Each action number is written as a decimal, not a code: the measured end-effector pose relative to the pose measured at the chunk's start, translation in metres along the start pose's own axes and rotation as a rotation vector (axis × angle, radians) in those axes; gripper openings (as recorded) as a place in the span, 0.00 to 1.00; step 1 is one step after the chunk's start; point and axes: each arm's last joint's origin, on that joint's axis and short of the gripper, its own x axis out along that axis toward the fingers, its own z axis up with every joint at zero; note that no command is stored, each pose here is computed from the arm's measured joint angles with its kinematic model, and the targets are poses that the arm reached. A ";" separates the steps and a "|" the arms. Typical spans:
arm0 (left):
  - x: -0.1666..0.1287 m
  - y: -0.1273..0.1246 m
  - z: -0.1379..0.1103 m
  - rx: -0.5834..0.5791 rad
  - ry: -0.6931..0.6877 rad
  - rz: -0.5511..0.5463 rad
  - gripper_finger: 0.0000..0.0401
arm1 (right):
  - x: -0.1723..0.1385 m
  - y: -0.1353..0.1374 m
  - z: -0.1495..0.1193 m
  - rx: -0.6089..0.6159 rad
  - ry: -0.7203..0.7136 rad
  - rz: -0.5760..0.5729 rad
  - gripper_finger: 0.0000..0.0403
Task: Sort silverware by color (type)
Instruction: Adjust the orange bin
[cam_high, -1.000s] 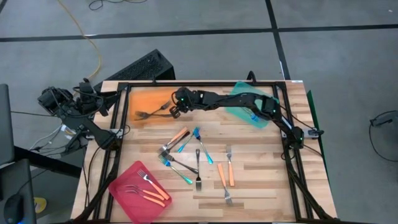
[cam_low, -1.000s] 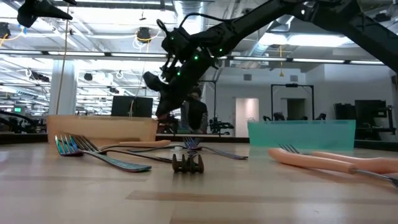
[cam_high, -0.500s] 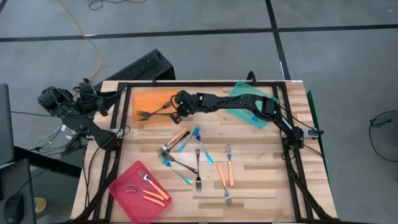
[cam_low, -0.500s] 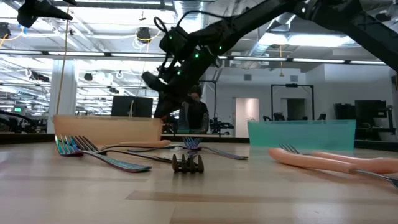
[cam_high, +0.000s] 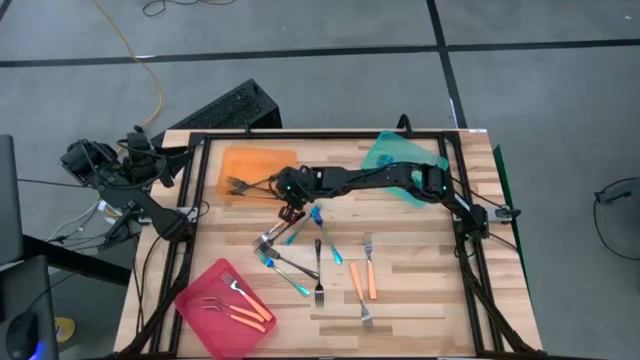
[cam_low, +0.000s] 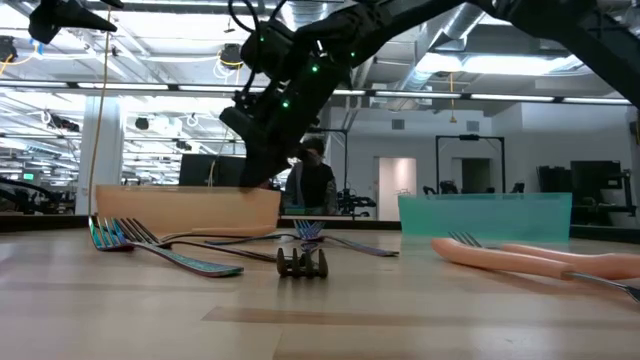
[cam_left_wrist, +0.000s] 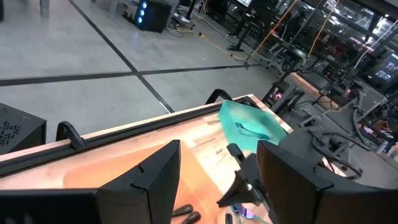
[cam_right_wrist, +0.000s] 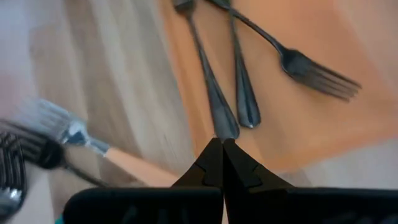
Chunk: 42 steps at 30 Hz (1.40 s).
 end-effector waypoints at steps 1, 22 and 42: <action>0.000 0.000 0.000 0.000 0.000 0.000 0.49 | -0.002 0.002 0.000 -0.022 0.000 0.002 0.04; 0.000 0.000 0.000 0.007 -0.015 0.004 0.49 | -0.032 -0.044 0.003 -0.052 0.109 -0.290 0.04; 0.000 0.000 0.001 0.029 -0.022 0.006 0.49 | -0.023 -0.112 0.058 0.220 -0.274 0.027 0.04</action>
